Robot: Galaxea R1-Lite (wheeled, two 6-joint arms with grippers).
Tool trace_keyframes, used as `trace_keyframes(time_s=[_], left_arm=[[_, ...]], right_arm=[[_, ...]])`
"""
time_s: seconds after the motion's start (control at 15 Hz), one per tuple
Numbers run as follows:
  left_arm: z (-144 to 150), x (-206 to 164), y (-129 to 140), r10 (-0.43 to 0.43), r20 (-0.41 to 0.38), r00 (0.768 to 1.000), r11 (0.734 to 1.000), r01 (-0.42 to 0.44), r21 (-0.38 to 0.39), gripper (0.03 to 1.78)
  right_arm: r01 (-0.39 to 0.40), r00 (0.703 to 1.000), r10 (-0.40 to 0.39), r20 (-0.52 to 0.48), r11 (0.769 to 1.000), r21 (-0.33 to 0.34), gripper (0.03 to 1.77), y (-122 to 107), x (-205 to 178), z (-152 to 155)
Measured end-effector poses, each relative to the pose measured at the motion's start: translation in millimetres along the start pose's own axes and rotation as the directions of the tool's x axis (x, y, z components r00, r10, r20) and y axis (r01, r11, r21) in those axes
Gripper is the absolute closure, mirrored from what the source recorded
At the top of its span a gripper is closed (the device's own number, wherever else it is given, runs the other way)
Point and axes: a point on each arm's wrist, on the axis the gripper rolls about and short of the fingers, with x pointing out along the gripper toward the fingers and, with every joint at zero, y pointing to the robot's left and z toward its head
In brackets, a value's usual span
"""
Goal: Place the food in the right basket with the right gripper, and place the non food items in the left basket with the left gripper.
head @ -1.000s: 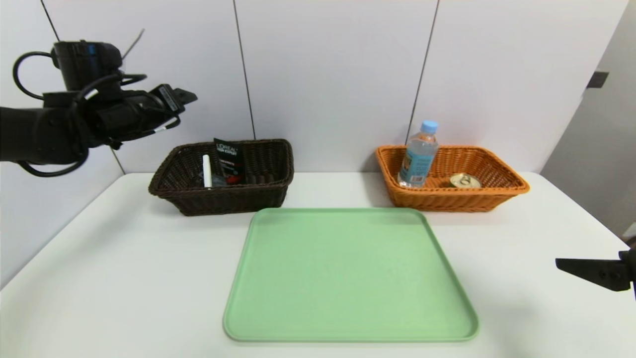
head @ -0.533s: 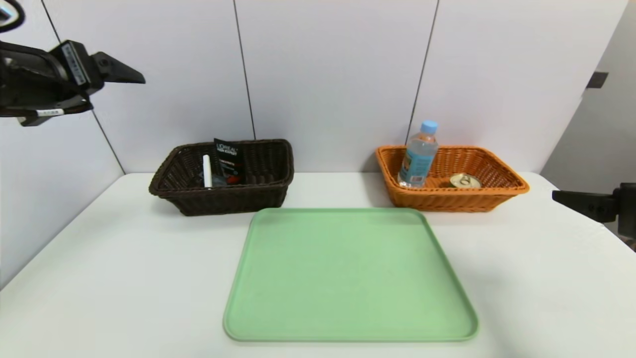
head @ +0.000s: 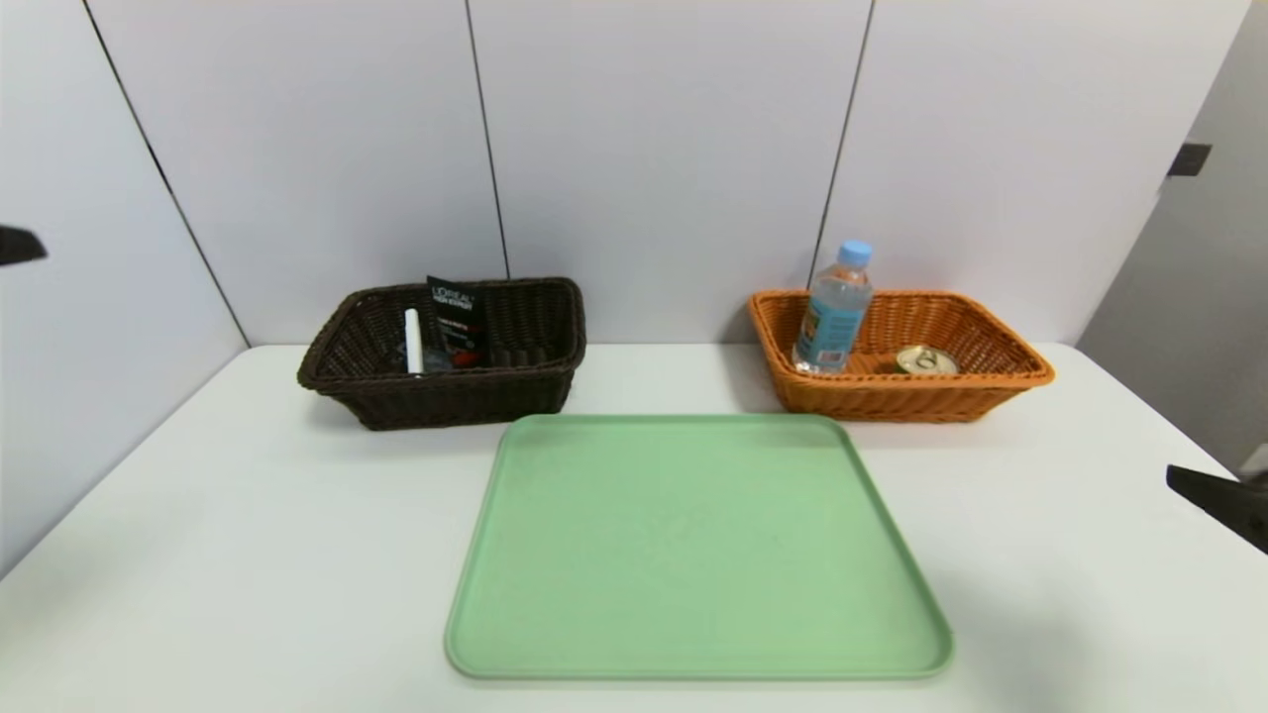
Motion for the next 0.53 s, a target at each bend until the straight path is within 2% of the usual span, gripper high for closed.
trace_keyframes(time_s=[0.27,0.53], left_arm=[[-74,-44,34,0.005,-0.020,1.000,0.998,-0.003,0.065,0.13],[-130,-64,58,-0.004,0.002,1.000,0.993,0.004,0.117,0.12]], right_arm=[[0.038,0.995,-0.039,0.086,0.999,0.017,0.09,-2,-38,-43],[0.082,0.971,-0.089,0.224,0.996,0.041,0.09,-1,-69,-77]])
